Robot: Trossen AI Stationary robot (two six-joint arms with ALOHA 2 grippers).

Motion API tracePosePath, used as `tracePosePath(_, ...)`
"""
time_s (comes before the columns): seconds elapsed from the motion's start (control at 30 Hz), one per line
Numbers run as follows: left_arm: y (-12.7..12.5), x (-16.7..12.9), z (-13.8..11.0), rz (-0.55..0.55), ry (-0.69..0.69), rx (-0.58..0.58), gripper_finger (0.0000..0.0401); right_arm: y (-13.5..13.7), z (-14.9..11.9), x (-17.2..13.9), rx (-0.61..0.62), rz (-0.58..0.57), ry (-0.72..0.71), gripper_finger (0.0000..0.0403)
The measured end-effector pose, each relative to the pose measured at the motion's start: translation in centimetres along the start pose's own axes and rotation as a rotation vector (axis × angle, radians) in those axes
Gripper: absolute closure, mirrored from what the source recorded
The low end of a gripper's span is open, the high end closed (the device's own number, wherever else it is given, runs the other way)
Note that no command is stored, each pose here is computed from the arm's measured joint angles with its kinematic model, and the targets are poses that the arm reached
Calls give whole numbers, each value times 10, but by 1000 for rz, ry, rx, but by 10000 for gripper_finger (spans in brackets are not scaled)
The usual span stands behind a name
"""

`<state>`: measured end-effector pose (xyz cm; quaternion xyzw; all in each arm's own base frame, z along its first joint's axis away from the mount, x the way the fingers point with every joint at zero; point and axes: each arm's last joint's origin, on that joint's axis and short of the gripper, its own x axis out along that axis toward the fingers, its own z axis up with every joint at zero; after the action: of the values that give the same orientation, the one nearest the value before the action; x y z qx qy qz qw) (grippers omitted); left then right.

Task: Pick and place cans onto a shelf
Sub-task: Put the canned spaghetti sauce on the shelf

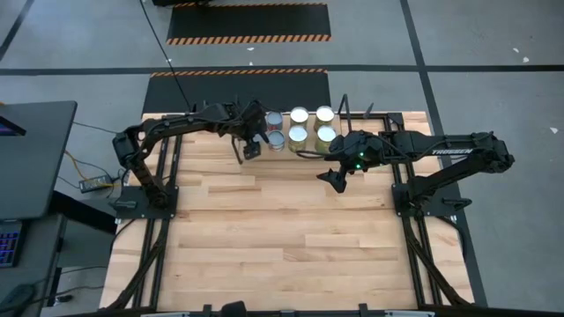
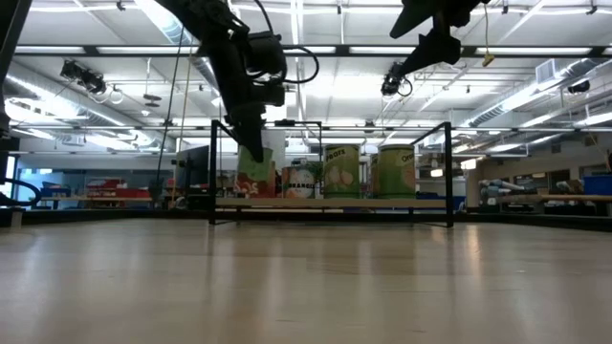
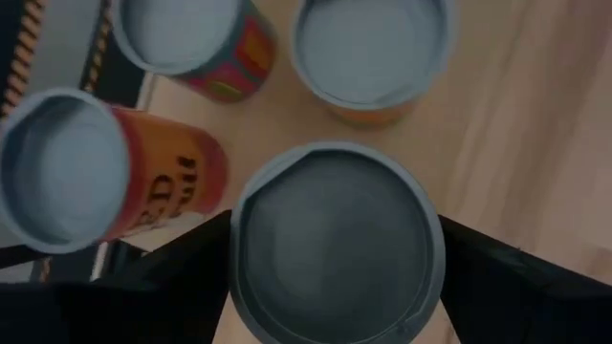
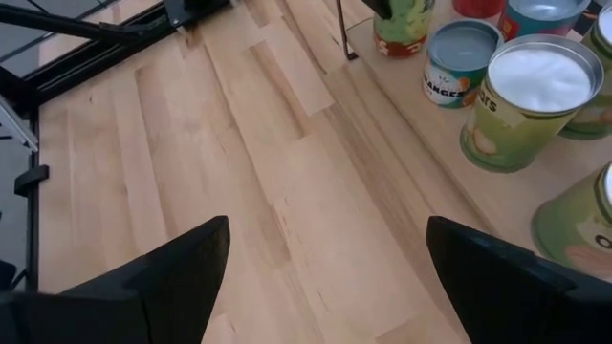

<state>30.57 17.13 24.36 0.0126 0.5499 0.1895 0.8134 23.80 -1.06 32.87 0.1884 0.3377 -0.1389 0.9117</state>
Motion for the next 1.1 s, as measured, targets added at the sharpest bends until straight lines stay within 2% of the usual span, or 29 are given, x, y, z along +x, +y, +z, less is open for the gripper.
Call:
tracePosePath(0.17,4,1,2,37,-26,-36,84,0,0,0,-9,0,0,41)
tracePosePath(0.3,5,9,1,32,4,-41,83,0,0,0,-9,0,0,41)
tracePosePath(1.0,1,10,-1,-5,28,-103,83,2,2,0,-45,19,-16,41)
tracePosePath(1.1,1,10,-1,-5,25,-79,83,2,2,0,-45,19,-17,41)
